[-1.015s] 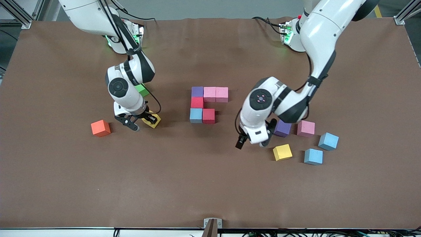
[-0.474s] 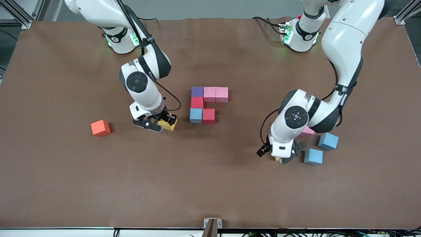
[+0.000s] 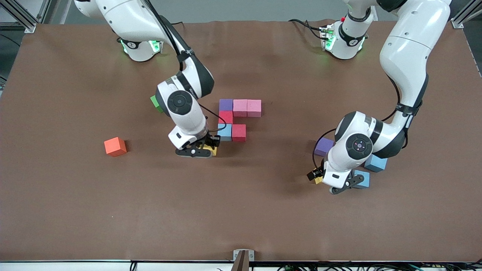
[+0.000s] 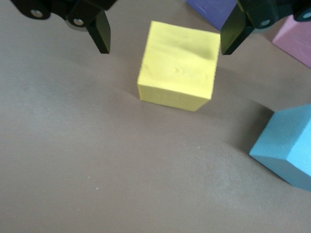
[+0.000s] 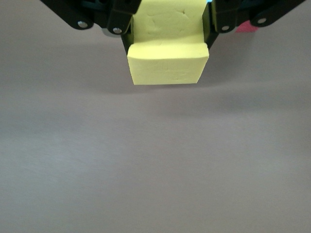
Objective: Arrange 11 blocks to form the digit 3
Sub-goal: 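Grasp the other yellow block with the left gripper while the right gripper carries yellow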
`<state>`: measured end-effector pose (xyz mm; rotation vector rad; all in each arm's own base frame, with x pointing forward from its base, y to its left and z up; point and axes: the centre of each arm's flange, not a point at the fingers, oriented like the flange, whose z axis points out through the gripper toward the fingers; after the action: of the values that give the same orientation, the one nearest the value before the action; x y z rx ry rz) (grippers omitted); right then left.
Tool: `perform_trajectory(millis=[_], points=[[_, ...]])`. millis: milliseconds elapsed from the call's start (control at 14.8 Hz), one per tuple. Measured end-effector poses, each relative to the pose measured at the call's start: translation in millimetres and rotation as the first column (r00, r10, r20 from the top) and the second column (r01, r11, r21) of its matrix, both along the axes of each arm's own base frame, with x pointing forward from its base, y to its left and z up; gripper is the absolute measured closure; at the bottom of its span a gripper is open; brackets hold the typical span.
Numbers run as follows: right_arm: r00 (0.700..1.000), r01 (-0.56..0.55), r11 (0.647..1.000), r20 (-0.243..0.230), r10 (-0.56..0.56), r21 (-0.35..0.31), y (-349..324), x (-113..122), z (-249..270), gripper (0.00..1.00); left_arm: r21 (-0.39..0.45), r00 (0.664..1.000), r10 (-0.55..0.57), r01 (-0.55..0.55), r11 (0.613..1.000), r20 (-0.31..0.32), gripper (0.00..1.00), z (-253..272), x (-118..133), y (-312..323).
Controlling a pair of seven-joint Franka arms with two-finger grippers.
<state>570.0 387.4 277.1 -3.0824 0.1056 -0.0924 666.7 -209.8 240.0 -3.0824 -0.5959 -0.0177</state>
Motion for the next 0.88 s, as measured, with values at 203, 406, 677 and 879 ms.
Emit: perform_trajectory(millis=[203, 406, 677, 879], points=[[1.000, -0.014, 1.000, 0.005, 0.014, 0.000, 16, 7, -15, 0.44, 0.029, 0.996, -0.086, 0.086, 0.996, -0.001, 0.00, -8, 0, 4], [1.000, -0.022, 1.000, 0.002, 0.022, -0.003, 23, 8, -23, 0.44, 0.051, 0.989, -0.150, 0.151, 0.987, -0.013, 0.00, -21, -2, 5], [0.999, -0.044, 0.999, -0.007, 0.044, -0.009, 35, -2, -28, 0.44, 0.070, 0.978, -0.207, 0.208, 0.976, -0.029, 0.00, -35, -4, 5], [0.998, -0.055, 0.998, -0.019, 0.054, -0.018, 40, -7, -38, 0.44, 0.070, 0.977, -0.209, 0.211, 0.975, -0.032, 0.13, -37, -5, 5]])
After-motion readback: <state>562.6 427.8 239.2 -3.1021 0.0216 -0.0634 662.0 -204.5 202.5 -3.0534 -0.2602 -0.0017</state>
